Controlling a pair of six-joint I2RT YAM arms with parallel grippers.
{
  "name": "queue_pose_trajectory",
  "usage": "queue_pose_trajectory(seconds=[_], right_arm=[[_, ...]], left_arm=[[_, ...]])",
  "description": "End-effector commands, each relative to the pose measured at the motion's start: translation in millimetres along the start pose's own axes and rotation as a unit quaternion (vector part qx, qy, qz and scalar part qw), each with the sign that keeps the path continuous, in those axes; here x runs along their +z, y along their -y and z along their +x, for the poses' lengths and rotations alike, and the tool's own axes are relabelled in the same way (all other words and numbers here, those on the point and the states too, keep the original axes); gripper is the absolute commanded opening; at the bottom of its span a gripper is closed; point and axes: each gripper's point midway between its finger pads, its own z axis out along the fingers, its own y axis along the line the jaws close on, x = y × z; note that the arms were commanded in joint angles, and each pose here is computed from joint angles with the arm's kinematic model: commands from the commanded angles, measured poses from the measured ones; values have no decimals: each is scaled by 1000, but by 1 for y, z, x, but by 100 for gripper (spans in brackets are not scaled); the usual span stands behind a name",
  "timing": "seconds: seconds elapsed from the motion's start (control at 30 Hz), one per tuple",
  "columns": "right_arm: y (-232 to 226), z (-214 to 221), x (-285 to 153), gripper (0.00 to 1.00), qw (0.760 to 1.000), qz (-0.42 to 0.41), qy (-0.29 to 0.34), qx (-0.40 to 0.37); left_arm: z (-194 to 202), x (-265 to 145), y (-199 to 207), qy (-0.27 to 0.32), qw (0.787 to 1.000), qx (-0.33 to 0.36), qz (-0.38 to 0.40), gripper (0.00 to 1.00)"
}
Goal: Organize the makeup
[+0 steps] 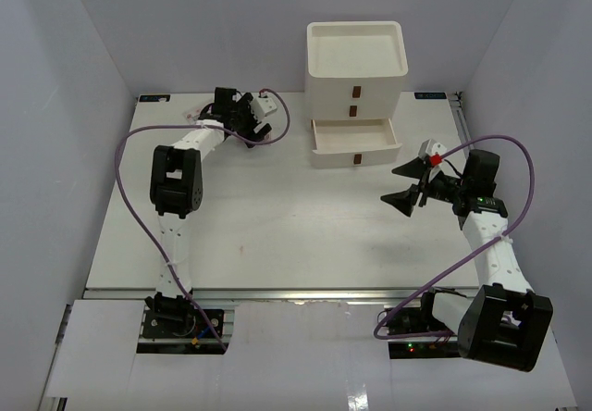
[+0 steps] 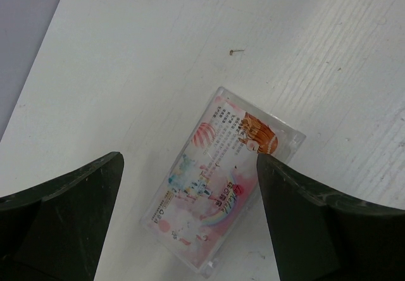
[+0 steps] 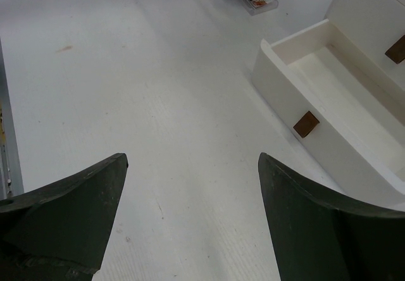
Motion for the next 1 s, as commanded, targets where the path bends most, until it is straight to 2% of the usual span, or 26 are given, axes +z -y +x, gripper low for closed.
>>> queue_pose_trajectory(seconds=[0.0,0.43,0.97], right_arm=[[-1,-10,-3,90,1000,-5,16,-12],[0,-12,-6,90,1000,-3,21,-7],[-3,-15,-7,90,999,-10,29,-12]], left_arm=[[18,-1,11,0,999,-21,47,97],[13,-20,12,93,983,-93,129,98],[14,-33,49,119,962,-143,201,97]])
